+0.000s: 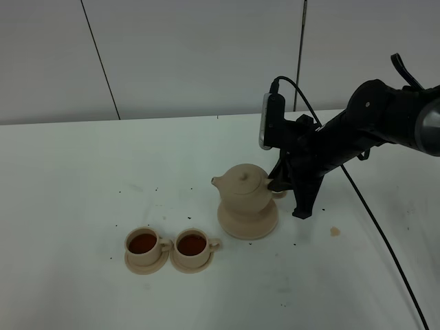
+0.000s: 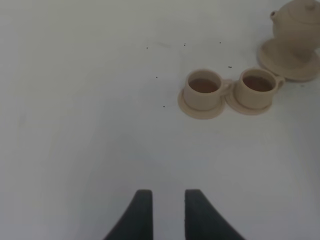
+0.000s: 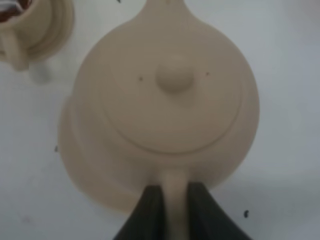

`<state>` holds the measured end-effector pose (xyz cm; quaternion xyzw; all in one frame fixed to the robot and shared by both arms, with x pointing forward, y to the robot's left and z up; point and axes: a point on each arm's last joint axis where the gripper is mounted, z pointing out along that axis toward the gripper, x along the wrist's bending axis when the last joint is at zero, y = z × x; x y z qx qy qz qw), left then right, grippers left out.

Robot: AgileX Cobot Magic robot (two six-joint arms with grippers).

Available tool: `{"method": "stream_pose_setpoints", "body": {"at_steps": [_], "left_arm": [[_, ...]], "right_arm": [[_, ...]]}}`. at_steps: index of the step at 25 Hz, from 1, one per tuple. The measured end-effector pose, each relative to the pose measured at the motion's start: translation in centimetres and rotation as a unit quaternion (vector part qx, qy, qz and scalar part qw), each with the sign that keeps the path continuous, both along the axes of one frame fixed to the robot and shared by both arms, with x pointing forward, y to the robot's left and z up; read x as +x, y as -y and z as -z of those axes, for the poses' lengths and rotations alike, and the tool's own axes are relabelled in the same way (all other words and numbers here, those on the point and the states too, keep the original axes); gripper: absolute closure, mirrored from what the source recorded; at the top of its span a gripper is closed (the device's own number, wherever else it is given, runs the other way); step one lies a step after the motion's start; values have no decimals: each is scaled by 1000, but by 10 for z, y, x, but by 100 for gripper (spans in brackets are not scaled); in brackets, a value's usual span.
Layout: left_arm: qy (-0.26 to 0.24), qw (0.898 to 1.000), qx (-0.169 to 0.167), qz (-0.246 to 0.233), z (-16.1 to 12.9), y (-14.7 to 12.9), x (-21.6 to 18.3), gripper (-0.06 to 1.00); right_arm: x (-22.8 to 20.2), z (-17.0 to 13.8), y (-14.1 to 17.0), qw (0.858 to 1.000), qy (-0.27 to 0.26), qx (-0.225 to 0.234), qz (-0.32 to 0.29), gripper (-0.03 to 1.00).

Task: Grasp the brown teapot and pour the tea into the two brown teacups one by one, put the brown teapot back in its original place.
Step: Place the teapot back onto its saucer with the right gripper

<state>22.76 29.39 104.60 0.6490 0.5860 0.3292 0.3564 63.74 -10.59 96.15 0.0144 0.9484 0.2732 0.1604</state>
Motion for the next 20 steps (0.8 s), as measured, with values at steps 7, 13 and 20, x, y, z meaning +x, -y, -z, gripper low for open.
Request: {"method": "stream_pose_setpoints", "body": {"at_steps": [7,13,20], "left_arm": [[0,1000,0,0,0,0,0,71],[0,1000,0,0,0,0,0,71],[0,1000,0,0,0,0,0,71]], "right_arm": [[-6,16,5,1000,-3,-16,1,87],[-7,16,4,1000,1,-16,-1,87],[-8,16,-3,1000,7,-16,-6,87]]}}
